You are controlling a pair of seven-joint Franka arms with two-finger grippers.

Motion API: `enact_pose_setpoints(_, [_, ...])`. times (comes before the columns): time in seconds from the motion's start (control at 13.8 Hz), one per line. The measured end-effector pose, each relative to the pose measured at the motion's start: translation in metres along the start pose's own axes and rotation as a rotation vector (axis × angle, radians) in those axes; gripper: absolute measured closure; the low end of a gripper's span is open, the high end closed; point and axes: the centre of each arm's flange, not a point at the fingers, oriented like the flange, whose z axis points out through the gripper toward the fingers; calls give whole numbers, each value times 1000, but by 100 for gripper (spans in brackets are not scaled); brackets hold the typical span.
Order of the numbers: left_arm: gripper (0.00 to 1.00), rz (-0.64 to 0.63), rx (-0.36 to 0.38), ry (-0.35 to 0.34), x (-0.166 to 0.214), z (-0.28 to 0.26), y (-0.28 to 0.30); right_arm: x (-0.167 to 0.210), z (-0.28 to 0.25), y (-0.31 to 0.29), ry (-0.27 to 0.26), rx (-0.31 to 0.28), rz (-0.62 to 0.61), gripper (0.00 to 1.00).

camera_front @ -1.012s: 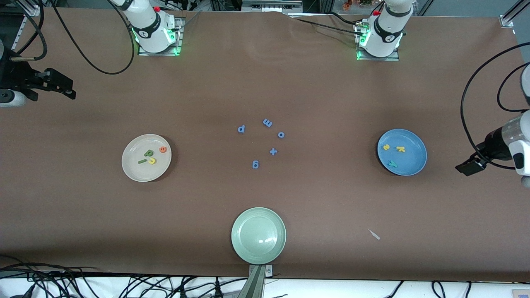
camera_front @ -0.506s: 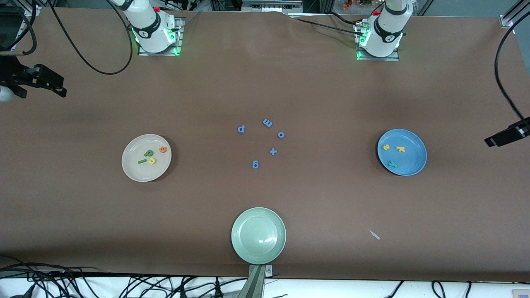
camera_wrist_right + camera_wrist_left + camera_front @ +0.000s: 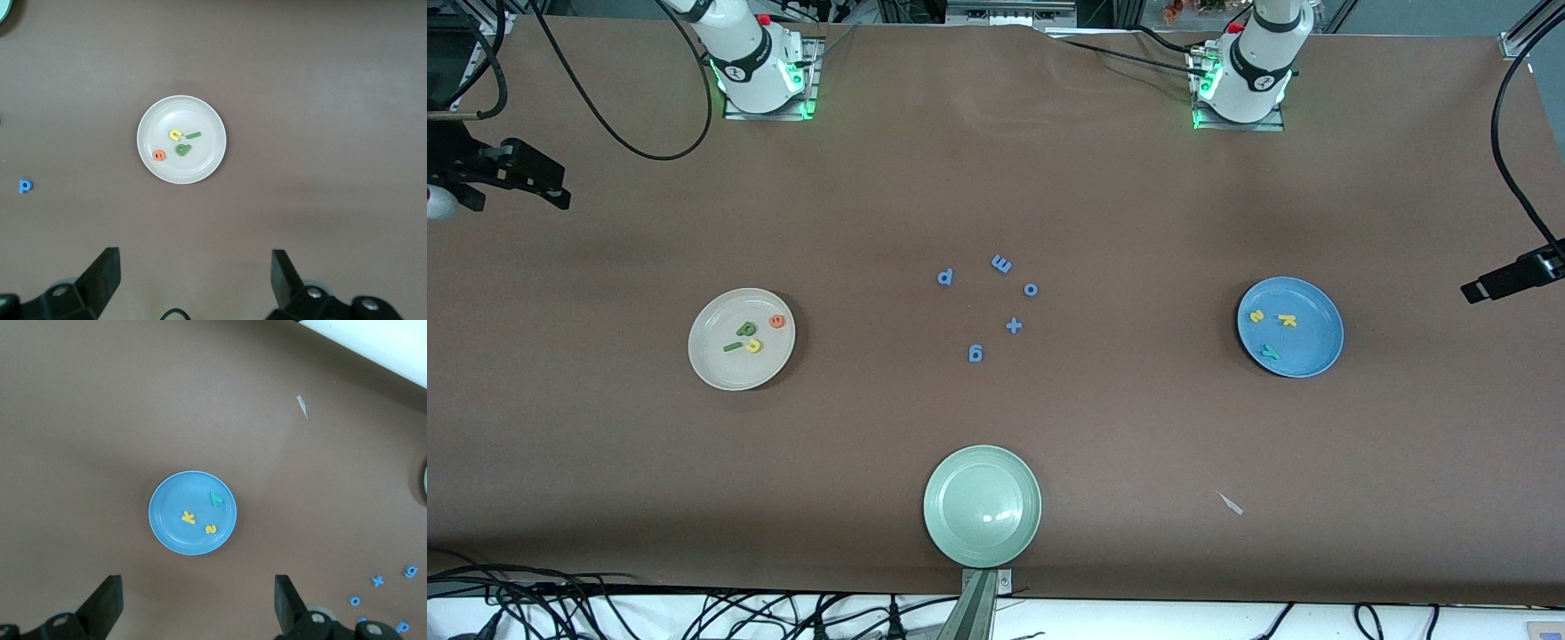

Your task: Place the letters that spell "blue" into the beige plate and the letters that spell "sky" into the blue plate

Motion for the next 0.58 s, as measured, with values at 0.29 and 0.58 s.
enact_pose_setpoints(0.29, [0,54,-4,38,-13,13,31,0,0,2,-1,0,3,0])
enact_pose_setpoints(0.58, [0,90,4,74,-48,9,46,0,0,2,-1,0,3,0])
